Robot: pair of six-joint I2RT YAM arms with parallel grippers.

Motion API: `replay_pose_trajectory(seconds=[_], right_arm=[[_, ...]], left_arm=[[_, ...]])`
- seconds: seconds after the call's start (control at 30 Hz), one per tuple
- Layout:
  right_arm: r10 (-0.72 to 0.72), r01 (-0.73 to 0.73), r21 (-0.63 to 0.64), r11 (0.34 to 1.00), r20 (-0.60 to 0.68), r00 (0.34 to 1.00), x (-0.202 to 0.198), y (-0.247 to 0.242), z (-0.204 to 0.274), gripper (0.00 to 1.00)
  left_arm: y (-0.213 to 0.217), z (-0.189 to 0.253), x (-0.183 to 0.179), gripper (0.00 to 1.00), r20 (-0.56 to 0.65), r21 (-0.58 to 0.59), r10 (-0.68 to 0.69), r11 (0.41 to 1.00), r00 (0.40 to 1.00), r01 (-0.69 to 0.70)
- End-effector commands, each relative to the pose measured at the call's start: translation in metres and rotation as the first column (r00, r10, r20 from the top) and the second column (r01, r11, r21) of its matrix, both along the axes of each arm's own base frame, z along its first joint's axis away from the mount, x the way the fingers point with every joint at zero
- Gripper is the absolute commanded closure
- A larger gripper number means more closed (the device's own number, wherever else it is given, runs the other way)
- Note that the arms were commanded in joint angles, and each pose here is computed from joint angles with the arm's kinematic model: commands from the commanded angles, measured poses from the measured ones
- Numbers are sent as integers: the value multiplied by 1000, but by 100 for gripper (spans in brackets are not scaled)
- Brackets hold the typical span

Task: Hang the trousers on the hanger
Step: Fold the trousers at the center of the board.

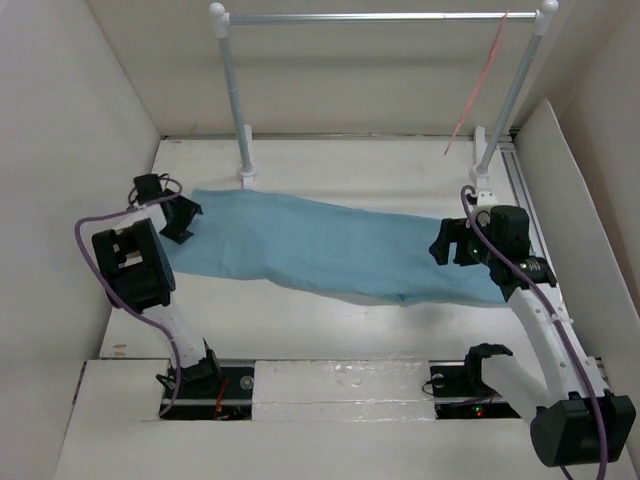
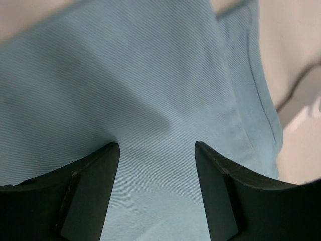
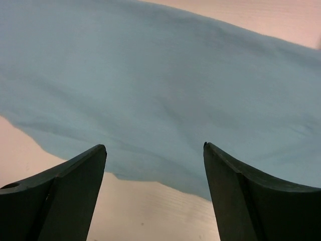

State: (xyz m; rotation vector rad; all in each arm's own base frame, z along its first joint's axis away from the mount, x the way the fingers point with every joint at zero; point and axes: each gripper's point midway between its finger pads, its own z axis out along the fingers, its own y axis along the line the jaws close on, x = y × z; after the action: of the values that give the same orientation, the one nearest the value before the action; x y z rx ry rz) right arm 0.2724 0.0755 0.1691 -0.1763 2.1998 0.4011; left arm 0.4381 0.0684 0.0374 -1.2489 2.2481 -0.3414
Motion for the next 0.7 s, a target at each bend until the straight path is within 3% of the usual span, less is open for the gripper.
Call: replay_pose_trajectory(seconds=[0.0,0.07,0.17,0.3,0.37,0.47,0.5,0.67], right_arm=[[-159,158,-30,987,-28,987,-6,-33,10,16],[-240,238,-43,970,-49,969,-13,-50,7,12],[-376,372,-49,927,-101,921,-26,-76,-9,7],[-504,499,-72,863,-172,846,-30,-99,-29,2],[-577,576,-65,815,-188,795,-27,-118,-37,2],[-650,666,-33,745,-261,714,-25,-143,-59,2],[-660,683,-16,730,-279,698,-24,-148,-64,2],[-727,780,37,624,-339,597,-24,-180,-84,2]], left_arm=[[53,-34,-88,39,-228,-12,189,980,955,-197],[77,-45,-125,39,-266,-52,282,951,922,-306],[89,-42,-153,39,-244,-75,339,927,908,-367],[66,1,-138,39,-93,-99,319,939,943,-328],[45,25,-119,38,-28,-117,254,960,967,-256],[-15,69,-82,38,79,-51,51,998,996,-47],[-56,85,-72,38,127,-29,-70,997,989,74],[-148,114,-69,37,242,-19,-311,946,919,324]])
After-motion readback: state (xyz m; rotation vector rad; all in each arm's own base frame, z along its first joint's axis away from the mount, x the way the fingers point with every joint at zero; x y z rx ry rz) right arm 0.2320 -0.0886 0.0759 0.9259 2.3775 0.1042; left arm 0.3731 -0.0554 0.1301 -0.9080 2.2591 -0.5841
